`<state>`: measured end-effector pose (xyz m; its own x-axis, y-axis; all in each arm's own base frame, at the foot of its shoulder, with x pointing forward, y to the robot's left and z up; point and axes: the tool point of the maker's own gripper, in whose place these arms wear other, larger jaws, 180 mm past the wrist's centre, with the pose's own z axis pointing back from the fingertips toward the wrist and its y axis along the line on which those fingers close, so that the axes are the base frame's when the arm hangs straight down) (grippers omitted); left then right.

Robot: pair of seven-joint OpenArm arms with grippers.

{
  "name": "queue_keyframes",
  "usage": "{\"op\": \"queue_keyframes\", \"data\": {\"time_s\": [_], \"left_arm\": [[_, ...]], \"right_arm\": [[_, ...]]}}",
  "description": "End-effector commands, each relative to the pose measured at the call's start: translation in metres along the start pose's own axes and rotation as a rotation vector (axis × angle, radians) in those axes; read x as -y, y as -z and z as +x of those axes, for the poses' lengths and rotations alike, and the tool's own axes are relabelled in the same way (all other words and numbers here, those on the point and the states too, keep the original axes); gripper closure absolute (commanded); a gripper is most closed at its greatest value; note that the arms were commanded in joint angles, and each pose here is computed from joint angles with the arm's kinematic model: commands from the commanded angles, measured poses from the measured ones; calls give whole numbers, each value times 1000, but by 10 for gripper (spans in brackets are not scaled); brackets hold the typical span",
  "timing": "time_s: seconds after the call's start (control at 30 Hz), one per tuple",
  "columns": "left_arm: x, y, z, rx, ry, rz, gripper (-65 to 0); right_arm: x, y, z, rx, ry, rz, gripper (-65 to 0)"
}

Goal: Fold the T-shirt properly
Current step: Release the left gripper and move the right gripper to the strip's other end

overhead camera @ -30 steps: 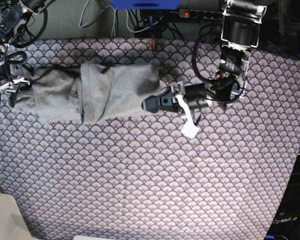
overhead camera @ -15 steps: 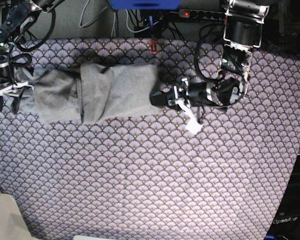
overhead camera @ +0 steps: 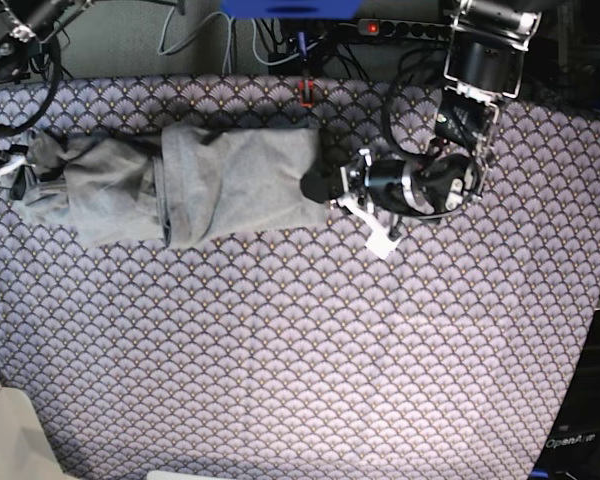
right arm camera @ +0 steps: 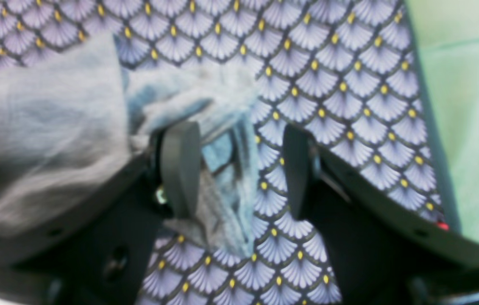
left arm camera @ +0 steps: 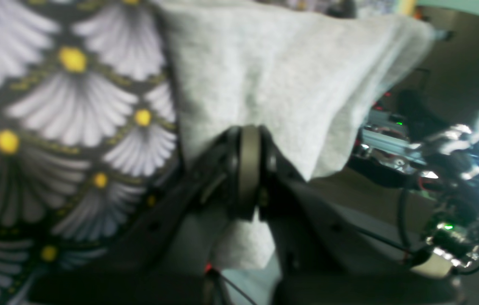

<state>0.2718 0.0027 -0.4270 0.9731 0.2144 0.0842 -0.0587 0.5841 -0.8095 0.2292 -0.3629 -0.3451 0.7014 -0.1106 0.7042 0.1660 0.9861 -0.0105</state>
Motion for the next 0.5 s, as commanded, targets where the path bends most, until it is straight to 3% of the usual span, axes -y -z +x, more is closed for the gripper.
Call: {"op": "queue_keyframes", "data": {"time_s": [0.0, 0.13, 0.33, 0.47], "left_arm": [[8, -3, 10, 18, 23, -12, 0], [8, -3, 10, 19, 24, -13, 0], [8, -3, 9, 18, 23, -12, 0], [8, -3, 9, 18, 23, -12, 0]], "right_arm": [[4, -5, 15, 44, -8, 6, -330], [0, -8, 12, -3, 2, 57, -344], [-7, -4, -2, -59, 40, 112, -456], [-9, 7, -17, -94, 92, 146, -462]]}}
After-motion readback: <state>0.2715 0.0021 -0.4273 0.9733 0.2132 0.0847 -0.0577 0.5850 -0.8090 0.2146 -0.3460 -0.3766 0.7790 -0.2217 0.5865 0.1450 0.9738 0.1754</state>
